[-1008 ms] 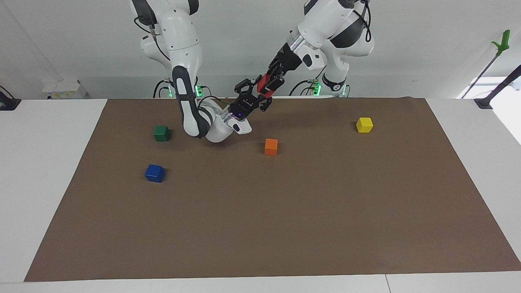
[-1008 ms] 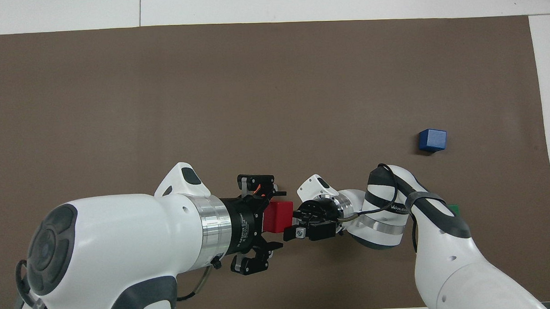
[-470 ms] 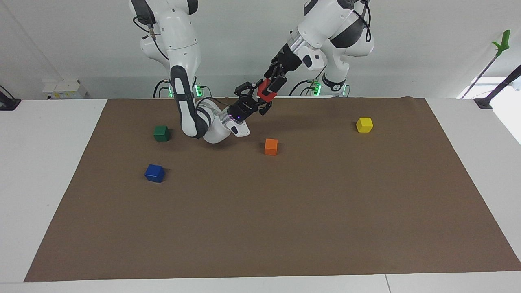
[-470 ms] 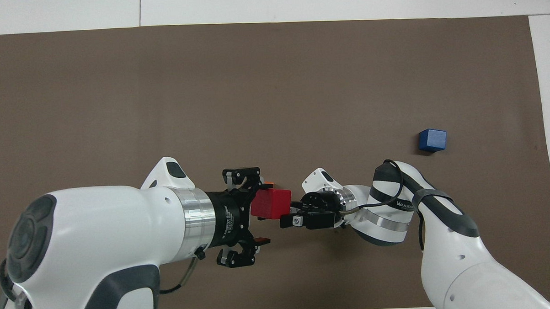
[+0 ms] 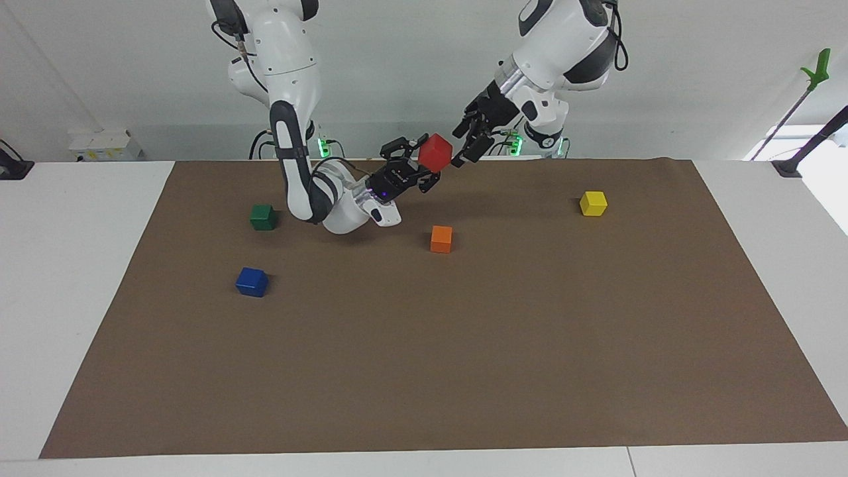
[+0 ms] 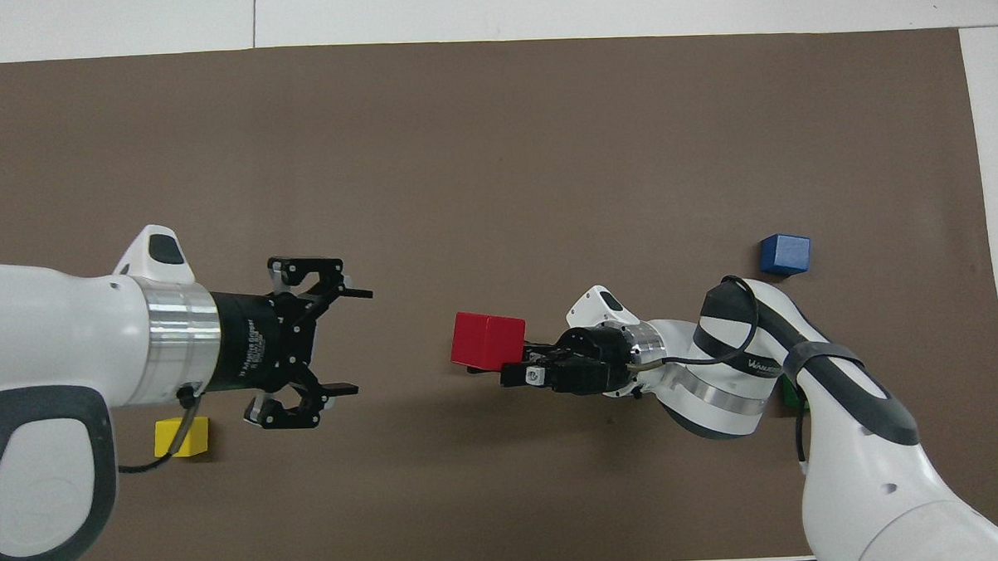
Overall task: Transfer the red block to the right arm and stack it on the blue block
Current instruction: 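Open the left gripper and withdraw it while the right gripper holds the cube, then carry the red cube with the right gripper over the blue cube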
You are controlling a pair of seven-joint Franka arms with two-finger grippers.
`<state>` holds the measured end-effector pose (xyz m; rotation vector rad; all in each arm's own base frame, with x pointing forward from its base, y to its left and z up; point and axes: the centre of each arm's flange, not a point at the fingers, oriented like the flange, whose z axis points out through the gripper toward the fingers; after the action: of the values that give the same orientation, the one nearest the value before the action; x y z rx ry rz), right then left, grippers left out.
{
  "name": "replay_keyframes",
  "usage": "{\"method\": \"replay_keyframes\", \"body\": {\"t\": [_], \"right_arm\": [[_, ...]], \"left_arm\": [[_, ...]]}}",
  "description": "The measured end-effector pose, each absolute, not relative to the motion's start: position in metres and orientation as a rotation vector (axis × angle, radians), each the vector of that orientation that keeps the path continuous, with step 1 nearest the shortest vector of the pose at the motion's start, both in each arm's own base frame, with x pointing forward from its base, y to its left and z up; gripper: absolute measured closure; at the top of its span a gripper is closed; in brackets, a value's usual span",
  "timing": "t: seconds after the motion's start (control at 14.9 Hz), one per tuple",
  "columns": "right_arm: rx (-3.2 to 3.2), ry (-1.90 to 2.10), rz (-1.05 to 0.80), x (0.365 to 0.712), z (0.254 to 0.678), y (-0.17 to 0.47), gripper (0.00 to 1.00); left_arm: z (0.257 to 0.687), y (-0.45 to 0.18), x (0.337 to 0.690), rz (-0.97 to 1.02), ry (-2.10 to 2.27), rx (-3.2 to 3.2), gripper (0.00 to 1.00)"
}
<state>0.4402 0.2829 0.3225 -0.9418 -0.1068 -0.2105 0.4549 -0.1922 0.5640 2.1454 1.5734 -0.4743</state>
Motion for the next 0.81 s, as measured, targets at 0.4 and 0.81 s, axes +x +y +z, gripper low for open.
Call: {"method": "replay_keyframes", "body": {"t": [0.4, 0.81], "right_arm": [[-1.209, -0.151, -0.177, 0.460, 0.358, 0.231, 0.44], [-1.544, -0.215, -0.109, 0.463, 0.449, 0.155, 0.44]], "left_arm": [[0.555, -0.100, 0.481, -0.199, 1.317, 2.411, 0.00], [0.561, -0.076, 0.496, 0.054, 0.732, 2.952, 0.00]]}}
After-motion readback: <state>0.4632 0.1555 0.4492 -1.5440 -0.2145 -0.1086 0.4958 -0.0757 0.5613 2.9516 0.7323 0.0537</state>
